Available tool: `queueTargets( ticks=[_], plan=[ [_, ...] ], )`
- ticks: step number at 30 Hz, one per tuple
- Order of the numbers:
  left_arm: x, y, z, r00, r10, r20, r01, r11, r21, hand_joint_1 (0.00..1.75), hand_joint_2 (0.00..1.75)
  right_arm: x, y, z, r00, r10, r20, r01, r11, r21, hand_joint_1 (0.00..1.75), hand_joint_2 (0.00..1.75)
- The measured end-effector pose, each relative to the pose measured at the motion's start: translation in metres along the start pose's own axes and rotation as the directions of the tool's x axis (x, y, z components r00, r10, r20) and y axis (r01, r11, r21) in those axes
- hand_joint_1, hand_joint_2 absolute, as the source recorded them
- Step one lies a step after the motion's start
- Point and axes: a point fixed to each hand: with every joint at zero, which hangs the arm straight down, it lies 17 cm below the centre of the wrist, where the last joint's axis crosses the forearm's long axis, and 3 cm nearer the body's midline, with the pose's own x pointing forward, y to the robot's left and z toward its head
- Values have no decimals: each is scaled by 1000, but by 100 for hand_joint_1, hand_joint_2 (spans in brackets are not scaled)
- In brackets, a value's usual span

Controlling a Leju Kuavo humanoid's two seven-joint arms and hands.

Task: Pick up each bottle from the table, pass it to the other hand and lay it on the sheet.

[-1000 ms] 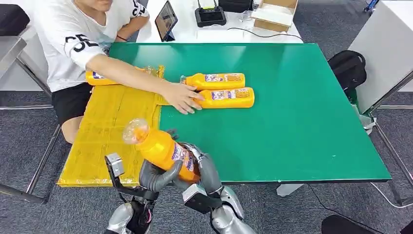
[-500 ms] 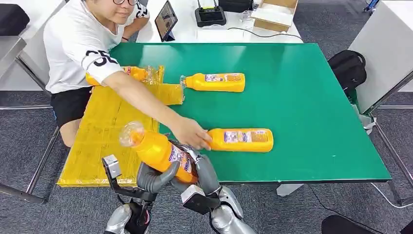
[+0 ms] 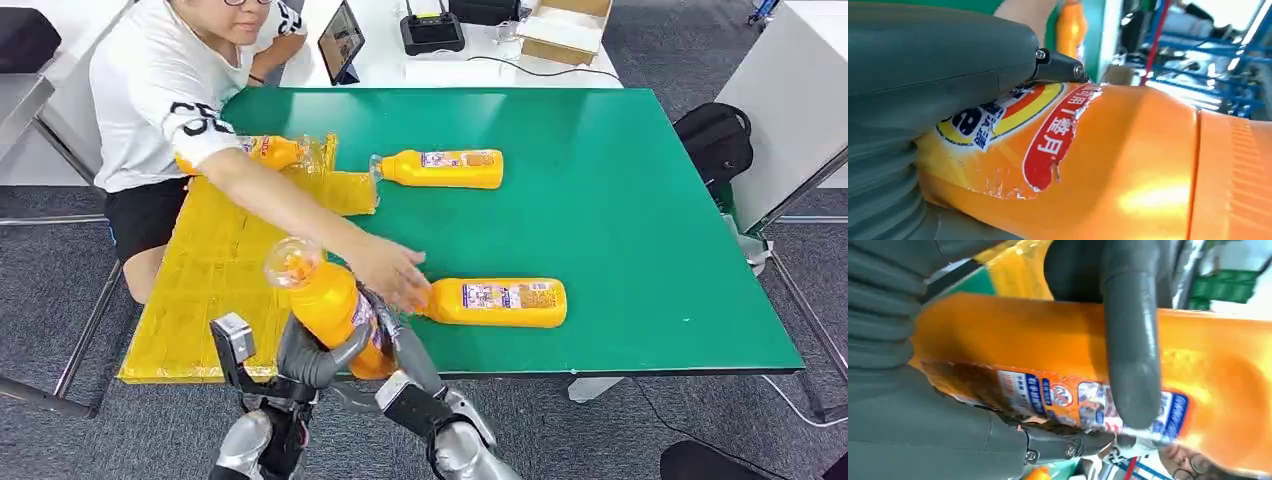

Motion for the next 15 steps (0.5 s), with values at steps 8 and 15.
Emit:
queueTargets(
  ticks=[8,15],
  plan=[
    [14,6,-12,999,-25,43,25,1000,7,175,175,22,-4,-4,999,-21,48,22,1000,-10,0,0],
    [28,32,-25,991,-104,87,96,991,95,175,175,36,-3,-1,991,-104,79,105,994,-15,0,0]
  ],
)
